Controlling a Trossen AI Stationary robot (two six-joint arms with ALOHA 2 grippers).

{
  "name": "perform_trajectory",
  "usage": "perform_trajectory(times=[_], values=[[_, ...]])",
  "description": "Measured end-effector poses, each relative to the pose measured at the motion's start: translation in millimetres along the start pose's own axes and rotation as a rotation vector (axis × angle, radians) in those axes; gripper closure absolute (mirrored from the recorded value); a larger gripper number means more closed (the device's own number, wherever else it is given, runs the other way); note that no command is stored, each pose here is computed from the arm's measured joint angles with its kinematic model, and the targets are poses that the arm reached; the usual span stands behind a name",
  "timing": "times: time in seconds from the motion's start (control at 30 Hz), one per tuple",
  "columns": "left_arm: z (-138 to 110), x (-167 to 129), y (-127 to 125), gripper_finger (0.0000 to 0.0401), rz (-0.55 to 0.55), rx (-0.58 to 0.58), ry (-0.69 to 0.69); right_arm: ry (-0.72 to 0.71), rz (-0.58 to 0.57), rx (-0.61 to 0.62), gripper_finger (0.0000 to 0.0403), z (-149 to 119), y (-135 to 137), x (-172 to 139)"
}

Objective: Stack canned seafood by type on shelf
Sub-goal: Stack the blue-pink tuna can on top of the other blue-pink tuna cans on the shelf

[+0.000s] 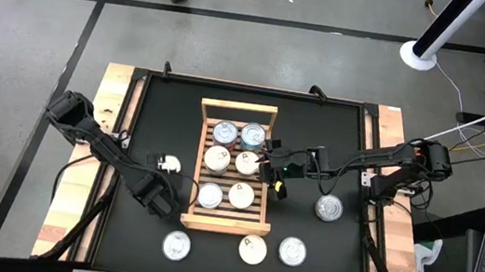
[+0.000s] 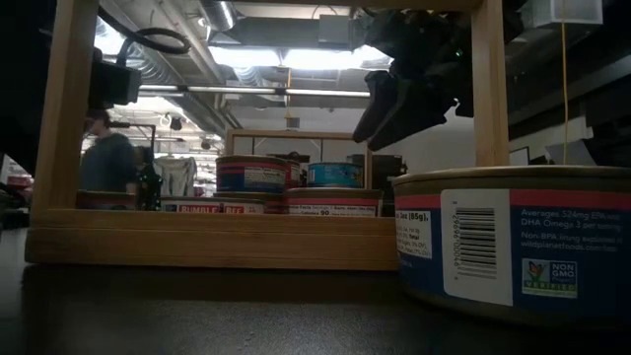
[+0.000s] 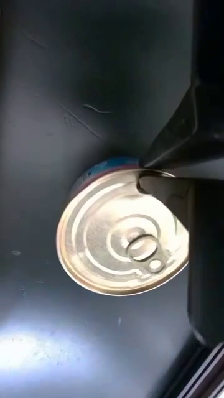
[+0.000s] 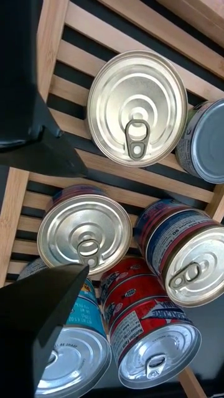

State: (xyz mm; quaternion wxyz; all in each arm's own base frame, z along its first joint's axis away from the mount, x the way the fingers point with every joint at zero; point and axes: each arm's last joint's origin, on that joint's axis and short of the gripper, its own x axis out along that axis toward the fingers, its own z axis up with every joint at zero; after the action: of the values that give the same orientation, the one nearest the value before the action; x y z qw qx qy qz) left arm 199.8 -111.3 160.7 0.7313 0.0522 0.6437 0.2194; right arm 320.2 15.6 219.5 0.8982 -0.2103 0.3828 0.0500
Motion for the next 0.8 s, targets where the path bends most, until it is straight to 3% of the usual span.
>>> perform_trajectory(times=[0.8], values=[[12, -18, -1, 0.0401, -0.01, -0.02, -0.042, 0.001, 0.001, 0.0, 0.0166, 0, 0, 0]])
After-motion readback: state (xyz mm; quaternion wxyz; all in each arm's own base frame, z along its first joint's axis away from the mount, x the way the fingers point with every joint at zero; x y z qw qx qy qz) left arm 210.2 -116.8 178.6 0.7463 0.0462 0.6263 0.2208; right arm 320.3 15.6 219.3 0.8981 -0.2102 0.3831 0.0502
